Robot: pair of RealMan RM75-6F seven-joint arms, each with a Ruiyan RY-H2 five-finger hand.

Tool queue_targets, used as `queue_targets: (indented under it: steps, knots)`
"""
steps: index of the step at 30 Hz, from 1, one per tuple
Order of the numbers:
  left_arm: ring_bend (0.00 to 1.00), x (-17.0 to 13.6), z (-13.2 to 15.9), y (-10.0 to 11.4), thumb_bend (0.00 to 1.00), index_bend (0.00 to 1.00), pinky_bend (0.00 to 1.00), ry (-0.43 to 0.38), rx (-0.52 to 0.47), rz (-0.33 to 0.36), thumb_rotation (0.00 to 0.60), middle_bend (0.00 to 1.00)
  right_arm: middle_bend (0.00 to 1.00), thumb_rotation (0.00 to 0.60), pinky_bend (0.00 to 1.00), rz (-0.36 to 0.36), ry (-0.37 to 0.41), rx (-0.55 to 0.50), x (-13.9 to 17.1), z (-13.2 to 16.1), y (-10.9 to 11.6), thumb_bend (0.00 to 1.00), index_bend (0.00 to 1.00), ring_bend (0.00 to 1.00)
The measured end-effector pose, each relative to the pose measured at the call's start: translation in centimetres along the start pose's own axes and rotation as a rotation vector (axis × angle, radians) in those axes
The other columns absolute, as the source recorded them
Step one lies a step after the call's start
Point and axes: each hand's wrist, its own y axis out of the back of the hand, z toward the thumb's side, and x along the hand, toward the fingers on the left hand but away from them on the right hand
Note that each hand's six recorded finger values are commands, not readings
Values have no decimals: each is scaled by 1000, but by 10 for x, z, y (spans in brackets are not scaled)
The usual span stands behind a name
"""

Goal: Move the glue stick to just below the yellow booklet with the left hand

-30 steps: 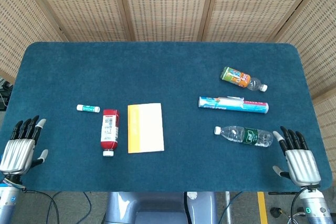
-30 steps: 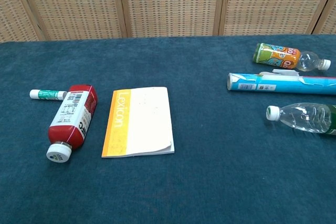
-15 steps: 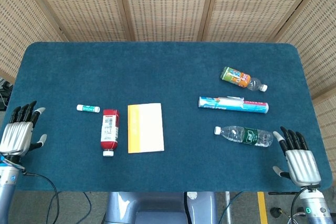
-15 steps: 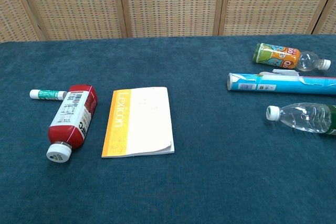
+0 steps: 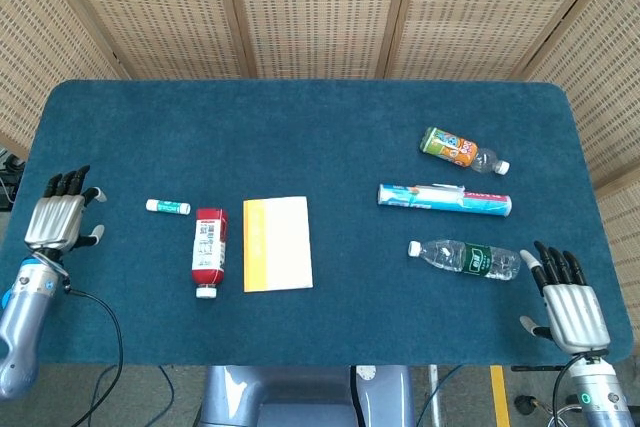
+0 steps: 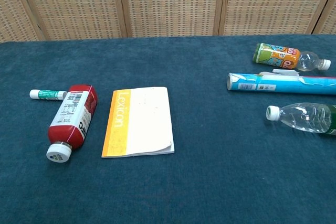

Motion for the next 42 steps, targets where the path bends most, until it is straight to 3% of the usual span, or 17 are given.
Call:
queue_targets:
  steps: [11, 30, 42]
  knots:
    - [0, 40, 21, -13, 349, 322, 0, 11, 83, -49, 600, 0, 0, 600, 29, 2, -3, -1, -1, -1, -1, 0, 102, 0]
    - [0, 62, 49, -47, 351, 362, 0, -25, 132, -99, 600, 0, 0, 600, 29, 8, -10, 2, -4, -2, -5, 0, 102, 0]
    - [0, 72, 65, -51, 354, 364, 0, -48, 150, -101, 600, 0, 0, 600, 29, 15, -15, 0, -6, -4, -6, 0, 102, 0]
